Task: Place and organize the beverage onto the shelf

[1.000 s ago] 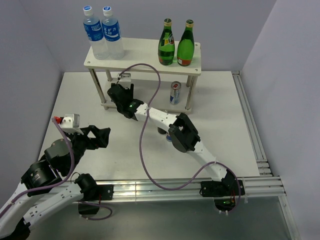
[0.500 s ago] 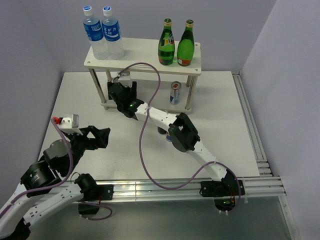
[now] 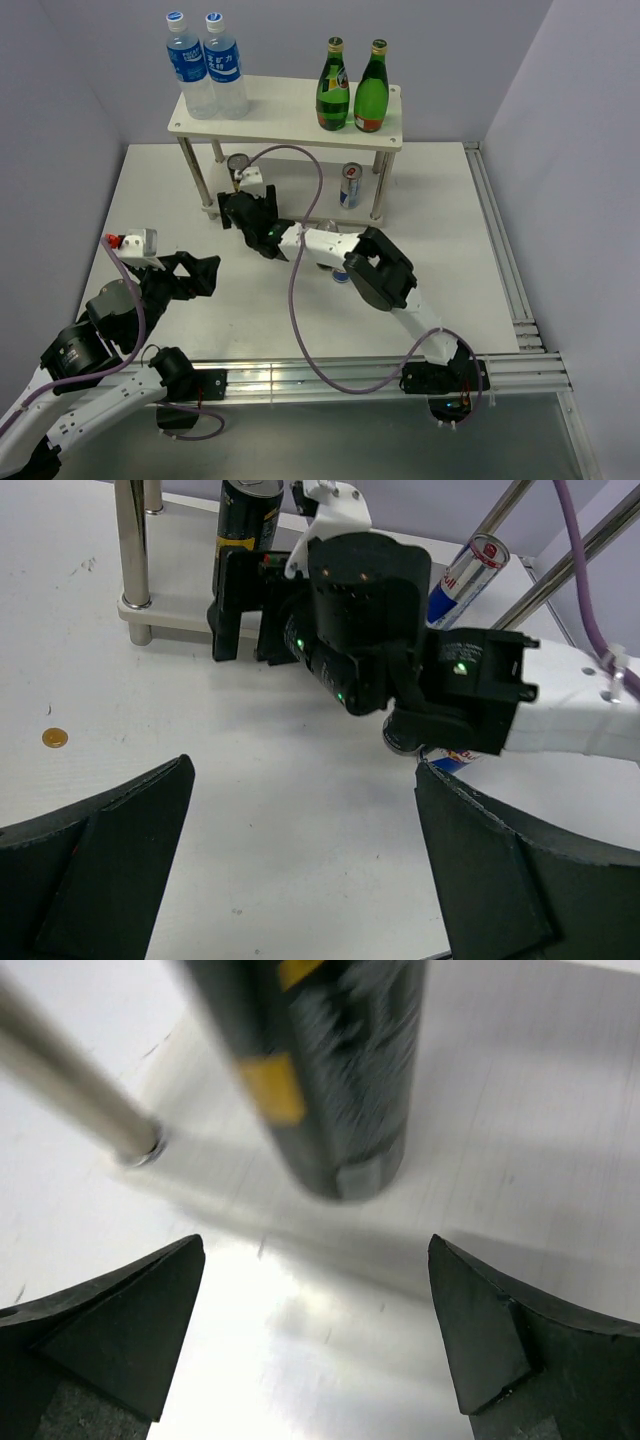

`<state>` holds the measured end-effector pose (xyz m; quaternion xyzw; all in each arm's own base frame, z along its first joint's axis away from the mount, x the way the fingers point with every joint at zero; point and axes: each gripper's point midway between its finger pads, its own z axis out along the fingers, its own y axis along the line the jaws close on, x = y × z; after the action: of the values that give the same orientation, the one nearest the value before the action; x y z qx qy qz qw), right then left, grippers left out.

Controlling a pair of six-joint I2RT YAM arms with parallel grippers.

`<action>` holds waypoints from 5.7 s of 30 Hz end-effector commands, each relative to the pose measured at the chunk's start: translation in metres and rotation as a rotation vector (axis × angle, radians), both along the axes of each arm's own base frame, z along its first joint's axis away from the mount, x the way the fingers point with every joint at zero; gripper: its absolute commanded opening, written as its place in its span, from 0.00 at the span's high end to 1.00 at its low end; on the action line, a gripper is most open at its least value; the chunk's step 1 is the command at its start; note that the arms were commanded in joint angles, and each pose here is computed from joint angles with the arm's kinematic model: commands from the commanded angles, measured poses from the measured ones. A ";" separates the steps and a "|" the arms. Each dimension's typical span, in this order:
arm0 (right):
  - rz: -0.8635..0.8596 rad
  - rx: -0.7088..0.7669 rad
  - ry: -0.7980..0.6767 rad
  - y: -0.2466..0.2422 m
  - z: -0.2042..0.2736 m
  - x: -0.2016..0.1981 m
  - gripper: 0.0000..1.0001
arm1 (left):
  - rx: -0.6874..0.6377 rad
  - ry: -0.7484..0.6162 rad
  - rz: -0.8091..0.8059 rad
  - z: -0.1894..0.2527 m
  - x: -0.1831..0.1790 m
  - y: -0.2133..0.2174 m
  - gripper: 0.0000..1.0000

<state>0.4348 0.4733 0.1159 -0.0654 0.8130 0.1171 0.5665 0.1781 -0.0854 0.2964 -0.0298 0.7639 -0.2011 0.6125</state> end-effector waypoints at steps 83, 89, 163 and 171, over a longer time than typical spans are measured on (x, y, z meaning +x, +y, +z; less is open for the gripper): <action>-0.342 0.226 -0.035 -0.317 0.120 -0.226 0.00 | 0.029 0.031 -0.267 -0.179 0.086 -0.226 0.01; -0.343 0.215 -0.032 -0.317 0.116 -0.226 0.00 | 0.029 0.018 -0.237 -0.190 0.111 -0.236 0.01; -0.323 0.138 0.032 -0.319 0.051 -0.228 0.00 | 0.181 -0.097 0.237 -0.097 0.334 -0.112 1.00; -0.312 0.140 0.039 -0.315 0.048 -0.227 0.00 | 0.233 -0.090 0.306 -0.102 0.336 -0.087 1.00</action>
<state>0.2052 0.1612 0.1643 0.0946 0.8176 0.0872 0.5613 0.4991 -0.1888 0.1521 -0.0332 0.7823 -0.0291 0.6213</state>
